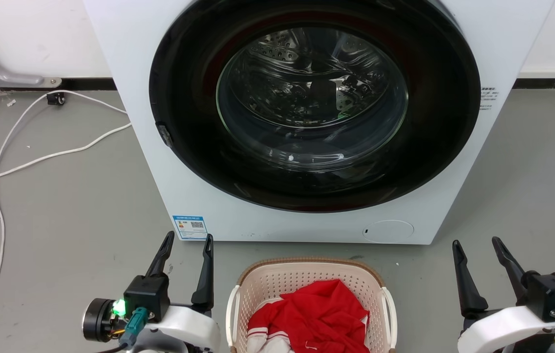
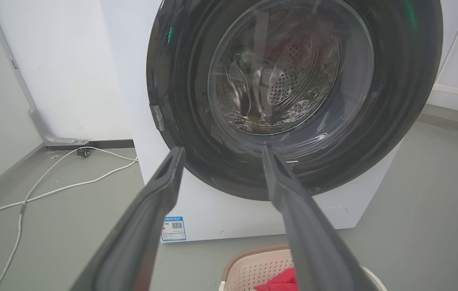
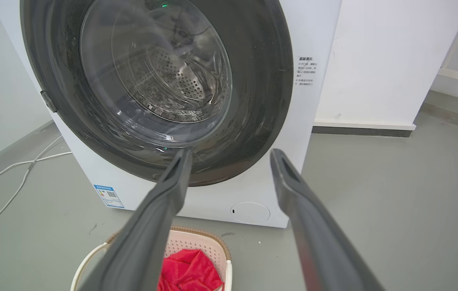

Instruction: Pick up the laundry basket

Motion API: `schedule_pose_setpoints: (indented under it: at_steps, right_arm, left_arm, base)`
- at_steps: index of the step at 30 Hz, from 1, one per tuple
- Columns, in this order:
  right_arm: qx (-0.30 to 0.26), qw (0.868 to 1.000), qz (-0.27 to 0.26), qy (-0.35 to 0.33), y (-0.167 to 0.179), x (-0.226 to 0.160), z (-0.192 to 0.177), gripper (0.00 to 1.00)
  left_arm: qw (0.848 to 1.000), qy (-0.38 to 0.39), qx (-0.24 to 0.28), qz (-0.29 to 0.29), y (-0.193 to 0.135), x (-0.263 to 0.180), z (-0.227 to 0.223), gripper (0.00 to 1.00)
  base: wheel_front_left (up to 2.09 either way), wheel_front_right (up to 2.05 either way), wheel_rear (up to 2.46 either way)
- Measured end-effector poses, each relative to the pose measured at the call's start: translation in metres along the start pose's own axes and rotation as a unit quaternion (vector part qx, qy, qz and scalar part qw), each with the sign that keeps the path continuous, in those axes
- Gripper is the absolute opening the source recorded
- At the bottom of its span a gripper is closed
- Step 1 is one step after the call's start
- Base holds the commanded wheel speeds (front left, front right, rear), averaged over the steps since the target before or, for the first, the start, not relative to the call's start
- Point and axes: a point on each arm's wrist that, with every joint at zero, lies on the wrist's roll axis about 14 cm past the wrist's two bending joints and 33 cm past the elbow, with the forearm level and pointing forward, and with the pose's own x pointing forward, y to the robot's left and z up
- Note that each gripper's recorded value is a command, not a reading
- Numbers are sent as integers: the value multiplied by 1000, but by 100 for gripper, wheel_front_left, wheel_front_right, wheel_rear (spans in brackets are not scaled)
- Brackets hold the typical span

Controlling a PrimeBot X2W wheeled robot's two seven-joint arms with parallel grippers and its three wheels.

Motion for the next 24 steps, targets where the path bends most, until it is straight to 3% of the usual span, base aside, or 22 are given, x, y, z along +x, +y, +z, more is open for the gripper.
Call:
schedule_pose_setpoints:
  at_steps: [8,24]
  right_arm:
    - [-9,1000,-3,1,-2,-4,-2,100]
    - [11,1000,-9,0,-5,-5,-6,100]
  left_arm:
    - [1000,1,20,-5,-2,-2,-3,100]
    - [1000,11,11,-1,-2,-4,-10,100]
  base:
    - [0,0,0]
    - [0,0,0]
